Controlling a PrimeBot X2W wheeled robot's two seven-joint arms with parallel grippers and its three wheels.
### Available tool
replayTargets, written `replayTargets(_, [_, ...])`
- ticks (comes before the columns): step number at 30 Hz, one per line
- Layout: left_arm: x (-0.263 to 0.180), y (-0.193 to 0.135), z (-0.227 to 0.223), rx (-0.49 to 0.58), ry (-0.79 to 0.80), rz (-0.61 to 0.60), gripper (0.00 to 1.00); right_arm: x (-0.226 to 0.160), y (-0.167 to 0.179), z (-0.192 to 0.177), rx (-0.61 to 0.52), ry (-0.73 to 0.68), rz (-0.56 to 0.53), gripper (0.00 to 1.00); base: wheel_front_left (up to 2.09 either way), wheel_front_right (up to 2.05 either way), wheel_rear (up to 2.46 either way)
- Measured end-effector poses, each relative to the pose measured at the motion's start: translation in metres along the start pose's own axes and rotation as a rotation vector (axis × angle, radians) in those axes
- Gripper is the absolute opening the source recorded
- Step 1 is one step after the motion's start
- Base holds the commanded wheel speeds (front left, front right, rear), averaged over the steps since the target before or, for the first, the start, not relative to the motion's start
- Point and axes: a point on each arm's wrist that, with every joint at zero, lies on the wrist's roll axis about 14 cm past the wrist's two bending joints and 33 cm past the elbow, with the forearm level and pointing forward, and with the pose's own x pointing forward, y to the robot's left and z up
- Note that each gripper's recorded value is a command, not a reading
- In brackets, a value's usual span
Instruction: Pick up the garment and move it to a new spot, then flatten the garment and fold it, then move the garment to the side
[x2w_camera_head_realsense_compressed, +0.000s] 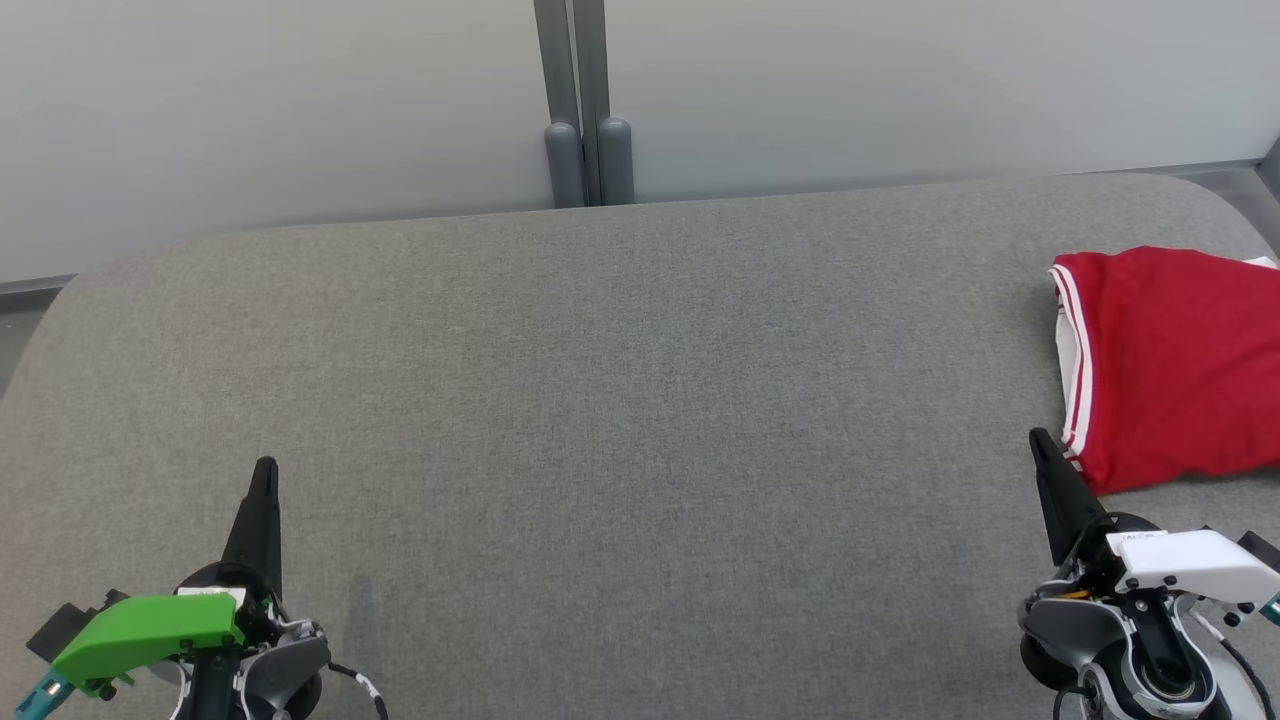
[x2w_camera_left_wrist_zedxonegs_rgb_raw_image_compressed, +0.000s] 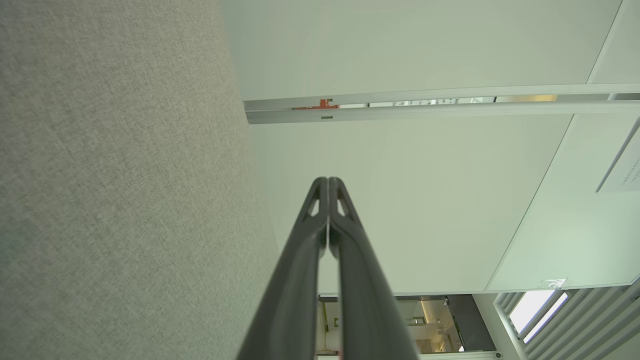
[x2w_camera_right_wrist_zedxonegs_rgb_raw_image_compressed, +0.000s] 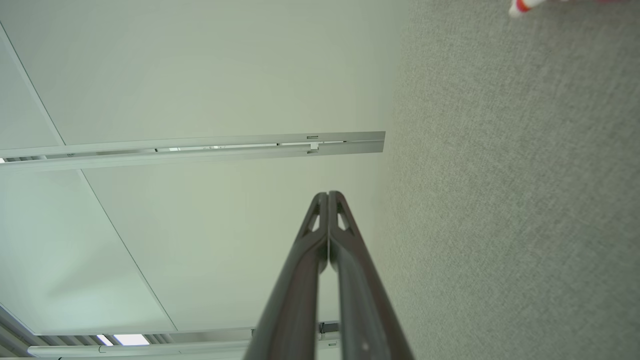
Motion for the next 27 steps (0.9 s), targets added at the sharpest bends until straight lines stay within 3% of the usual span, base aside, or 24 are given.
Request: replayTargets(27, [0.0,0.0,0.0002,0.0,0.0,0.0,0.0,0.0,0.0,0.0,0.0,0.0,0.0,0.0,0.0,0.0,0.0])
